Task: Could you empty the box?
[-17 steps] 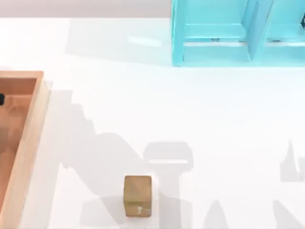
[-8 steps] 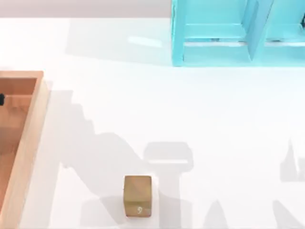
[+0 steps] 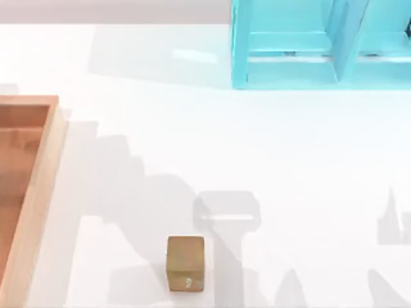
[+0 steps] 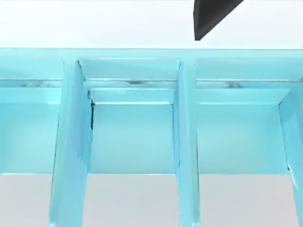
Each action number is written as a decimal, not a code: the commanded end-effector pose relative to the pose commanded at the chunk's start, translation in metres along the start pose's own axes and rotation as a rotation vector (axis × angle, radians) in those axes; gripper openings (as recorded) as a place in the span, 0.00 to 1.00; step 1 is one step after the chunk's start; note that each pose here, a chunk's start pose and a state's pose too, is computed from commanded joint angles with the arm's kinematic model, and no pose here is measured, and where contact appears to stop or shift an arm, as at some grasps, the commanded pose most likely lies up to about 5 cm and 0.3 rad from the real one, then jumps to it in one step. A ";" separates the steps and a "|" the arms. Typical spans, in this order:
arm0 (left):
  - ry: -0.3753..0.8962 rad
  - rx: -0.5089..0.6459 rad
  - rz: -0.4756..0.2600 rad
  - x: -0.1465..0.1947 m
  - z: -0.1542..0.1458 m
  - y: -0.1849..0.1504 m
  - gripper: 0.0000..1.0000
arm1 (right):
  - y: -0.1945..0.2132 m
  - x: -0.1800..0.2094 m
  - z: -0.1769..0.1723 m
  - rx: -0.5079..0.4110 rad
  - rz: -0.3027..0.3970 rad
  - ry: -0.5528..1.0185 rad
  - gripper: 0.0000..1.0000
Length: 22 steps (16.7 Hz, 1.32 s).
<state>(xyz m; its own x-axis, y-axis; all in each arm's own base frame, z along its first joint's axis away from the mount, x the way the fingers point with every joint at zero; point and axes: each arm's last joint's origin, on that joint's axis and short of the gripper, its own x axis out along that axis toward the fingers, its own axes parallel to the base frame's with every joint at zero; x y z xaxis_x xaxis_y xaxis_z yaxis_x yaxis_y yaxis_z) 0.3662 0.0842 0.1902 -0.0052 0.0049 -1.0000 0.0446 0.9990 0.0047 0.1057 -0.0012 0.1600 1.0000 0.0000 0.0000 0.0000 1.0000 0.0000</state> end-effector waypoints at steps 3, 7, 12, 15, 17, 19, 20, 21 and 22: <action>-0.002 0.001 0.001 -0.034 0.002 0.001 0.00 | 0.000 0.000 0.000 0.000 0.000 0.000 1.00; -0.005 -0.001 0.001 -0.076 -0.002 -0.001 0.00 | 0.000 0.000 0.000 0.000 0.000 0.000 1.00; -0.010 -0.009 0.003 -0.099 -0.006 -0.001 0.00 | 0.000 0.000 0.000 0.000 0.000 0.000 1.00; -0.003 -0.010 0.001 -0.096 -0.005 0.000 0.00 | 0.000 0.000 0.000 0.000 0.000 0.000 1.00; -0.009 -0.011 -0.008 -0.095 -0.004 -0.005 0.00 | 0.000 0.000 0.000 0.000 0.000 0.000 1.00; -0.020 -0.015 -0.035 -0.090 0.002 -0.024 0.00 | 0.000 0.000 0.000 0.000 0.000 0.000 1.00; -0.024 -0.020 -0.051 -0.086 0.006 -0.038 0.00 | 0.000 0.000 0.000 0.000 0.000 0.000 1.00; -0.027 -0.027 -0.066 -0.082 0.011 -0.056 0.00 | 0.000 0.000 0.000 0.000 0.000 0.000 1.00; -0.030 -0.037 -0.080 -0.078 0.015 -0.076 0.00 | 0.000 0.000 0.000 0.000 0.000 0.000 1.00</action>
<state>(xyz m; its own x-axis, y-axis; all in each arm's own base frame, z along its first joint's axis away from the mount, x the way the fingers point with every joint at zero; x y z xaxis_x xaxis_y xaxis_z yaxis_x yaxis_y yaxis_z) 0.3783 0.0073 0.2674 0.0226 -0.0757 -0.9969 0.0087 0.9971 -0.0756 0.1057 -0.0012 0.1600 1.0000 0.0000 0.0000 0.0000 1.0000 0.0000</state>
